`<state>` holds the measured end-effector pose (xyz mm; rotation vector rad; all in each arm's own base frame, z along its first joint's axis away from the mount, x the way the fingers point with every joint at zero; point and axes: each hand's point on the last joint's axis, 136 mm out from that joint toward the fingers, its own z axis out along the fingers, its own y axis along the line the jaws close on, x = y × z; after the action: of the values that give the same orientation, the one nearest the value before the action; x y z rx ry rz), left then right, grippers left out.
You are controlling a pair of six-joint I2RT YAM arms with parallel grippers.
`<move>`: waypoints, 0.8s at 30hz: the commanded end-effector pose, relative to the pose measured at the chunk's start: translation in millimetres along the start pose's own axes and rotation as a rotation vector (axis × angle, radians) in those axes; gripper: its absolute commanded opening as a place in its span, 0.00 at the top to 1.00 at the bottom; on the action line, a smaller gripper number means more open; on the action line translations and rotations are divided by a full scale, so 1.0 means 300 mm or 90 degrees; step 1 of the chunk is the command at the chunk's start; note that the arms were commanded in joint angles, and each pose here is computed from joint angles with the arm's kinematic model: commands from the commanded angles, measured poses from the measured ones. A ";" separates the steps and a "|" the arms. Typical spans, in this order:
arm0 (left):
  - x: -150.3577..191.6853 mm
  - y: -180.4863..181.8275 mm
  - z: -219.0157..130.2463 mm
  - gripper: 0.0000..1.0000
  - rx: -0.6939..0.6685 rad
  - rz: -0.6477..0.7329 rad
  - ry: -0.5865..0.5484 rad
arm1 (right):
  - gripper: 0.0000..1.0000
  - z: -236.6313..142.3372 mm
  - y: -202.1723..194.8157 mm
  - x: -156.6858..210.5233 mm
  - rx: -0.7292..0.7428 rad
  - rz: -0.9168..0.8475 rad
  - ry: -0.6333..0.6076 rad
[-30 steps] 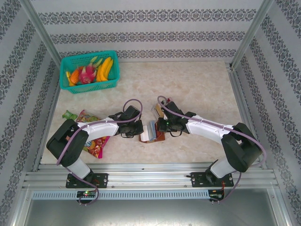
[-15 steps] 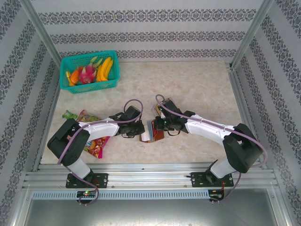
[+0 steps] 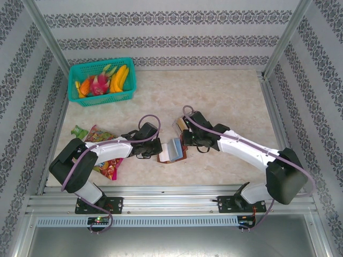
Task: Put the credit cards into the card holder
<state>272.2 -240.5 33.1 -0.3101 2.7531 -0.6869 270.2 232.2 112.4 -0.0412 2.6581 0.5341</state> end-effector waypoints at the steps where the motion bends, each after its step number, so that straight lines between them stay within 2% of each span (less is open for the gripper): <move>1: -0.007 0.003 0.000 0.93 -0.003 0.008 -0.001 | 0.92 -0.022 -0.037 -0.017 0.033 -0.003 -0.014; 17: -0.003 0.005 0.011 0.93 -0.005 0.004 0.005 | 0.93 0.132 -0.037 0.074 0.011 0.023 0.064; 24: -0.001 0.001 0.025 0.93 0.000 0.003 0.010 | 0.93 0.131 0.073 0.070 -0.084 0.031 0.062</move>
<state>272.2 -241.8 30.5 -0.3076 2.7592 -0.6905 265.5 250.1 70.0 -0.0345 2.7525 0.6116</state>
